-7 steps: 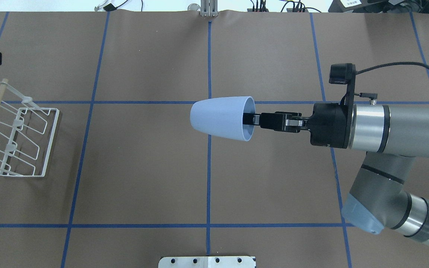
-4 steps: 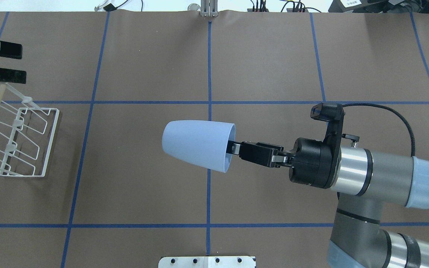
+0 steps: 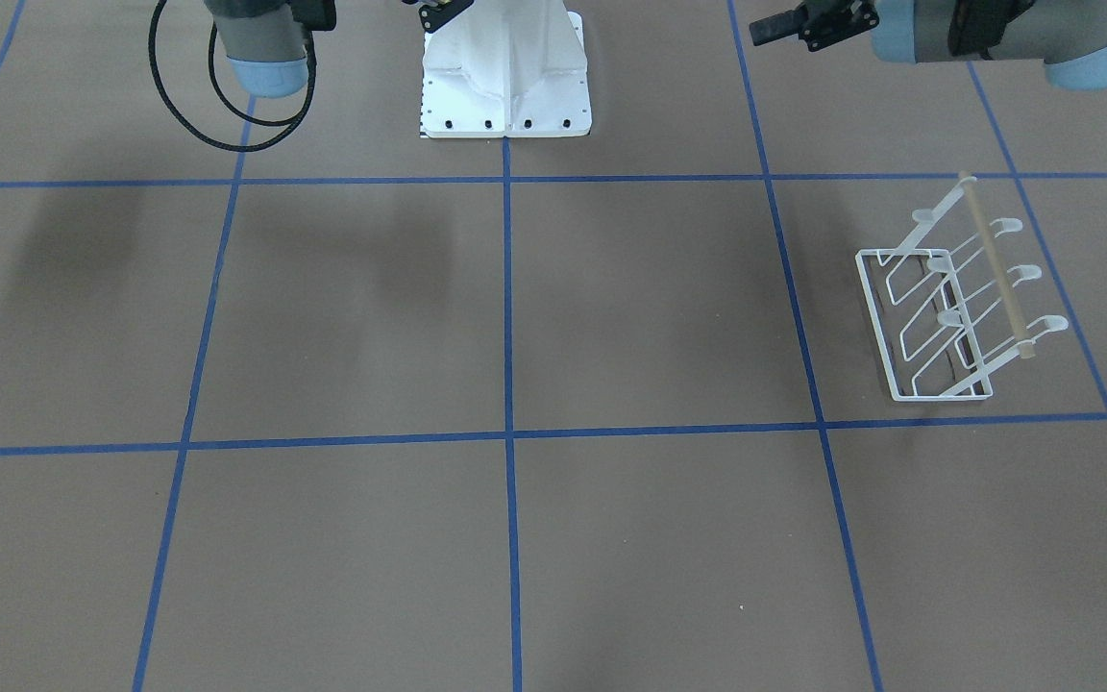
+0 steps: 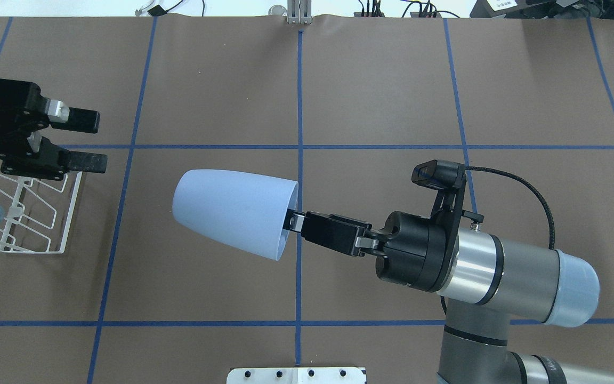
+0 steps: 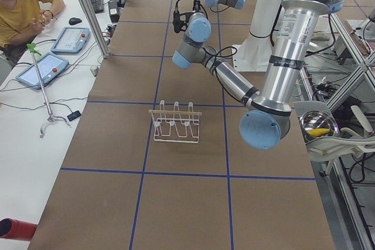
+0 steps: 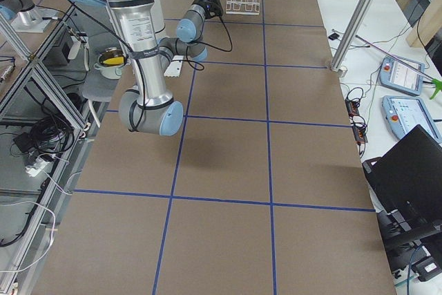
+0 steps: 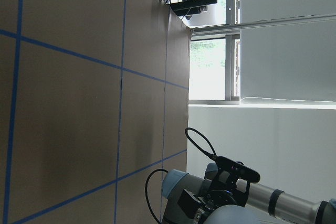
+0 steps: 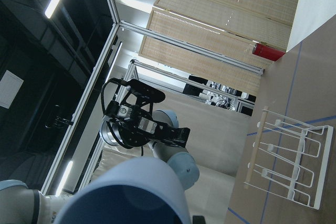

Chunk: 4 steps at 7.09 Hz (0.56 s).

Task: Hang cup on cup holder
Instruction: 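Bring the left gripper to the cup's base while the right gripper holds it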

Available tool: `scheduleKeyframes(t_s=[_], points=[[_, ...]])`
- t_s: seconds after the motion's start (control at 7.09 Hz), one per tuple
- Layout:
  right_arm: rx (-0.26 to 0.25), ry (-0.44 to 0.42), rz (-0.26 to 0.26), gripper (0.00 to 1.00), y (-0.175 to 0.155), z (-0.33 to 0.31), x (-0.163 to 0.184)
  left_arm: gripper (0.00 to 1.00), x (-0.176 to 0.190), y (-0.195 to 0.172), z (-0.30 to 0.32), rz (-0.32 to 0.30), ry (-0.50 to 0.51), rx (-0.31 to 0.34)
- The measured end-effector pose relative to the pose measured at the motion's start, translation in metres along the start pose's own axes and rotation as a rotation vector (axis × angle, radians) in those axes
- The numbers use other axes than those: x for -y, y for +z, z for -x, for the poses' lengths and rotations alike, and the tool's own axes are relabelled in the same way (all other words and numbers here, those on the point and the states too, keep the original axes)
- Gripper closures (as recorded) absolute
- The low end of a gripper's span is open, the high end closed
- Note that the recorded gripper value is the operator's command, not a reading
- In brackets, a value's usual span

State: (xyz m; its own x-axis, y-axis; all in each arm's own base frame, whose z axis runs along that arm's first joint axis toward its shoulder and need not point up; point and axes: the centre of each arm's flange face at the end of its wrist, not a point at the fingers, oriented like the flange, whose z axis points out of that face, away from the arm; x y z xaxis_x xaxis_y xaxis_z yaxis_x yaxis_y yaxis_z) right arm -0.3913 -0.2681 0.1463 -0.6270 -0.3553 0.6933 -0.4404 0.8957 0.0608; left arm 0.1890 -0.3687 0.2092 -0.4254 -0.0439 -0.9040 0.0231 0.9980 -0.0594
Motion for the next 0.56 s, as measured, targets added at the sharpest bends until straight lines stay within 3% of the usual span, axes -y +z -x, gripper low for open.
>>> scheduleKeyframes(t_s=[0.56], points=[[-0.016,-0.043,-0.006,1.00,0.013,-0.007,0.026,0.02,-0.013,0.022,-0.010,0.063,-0.091,-0.037]])
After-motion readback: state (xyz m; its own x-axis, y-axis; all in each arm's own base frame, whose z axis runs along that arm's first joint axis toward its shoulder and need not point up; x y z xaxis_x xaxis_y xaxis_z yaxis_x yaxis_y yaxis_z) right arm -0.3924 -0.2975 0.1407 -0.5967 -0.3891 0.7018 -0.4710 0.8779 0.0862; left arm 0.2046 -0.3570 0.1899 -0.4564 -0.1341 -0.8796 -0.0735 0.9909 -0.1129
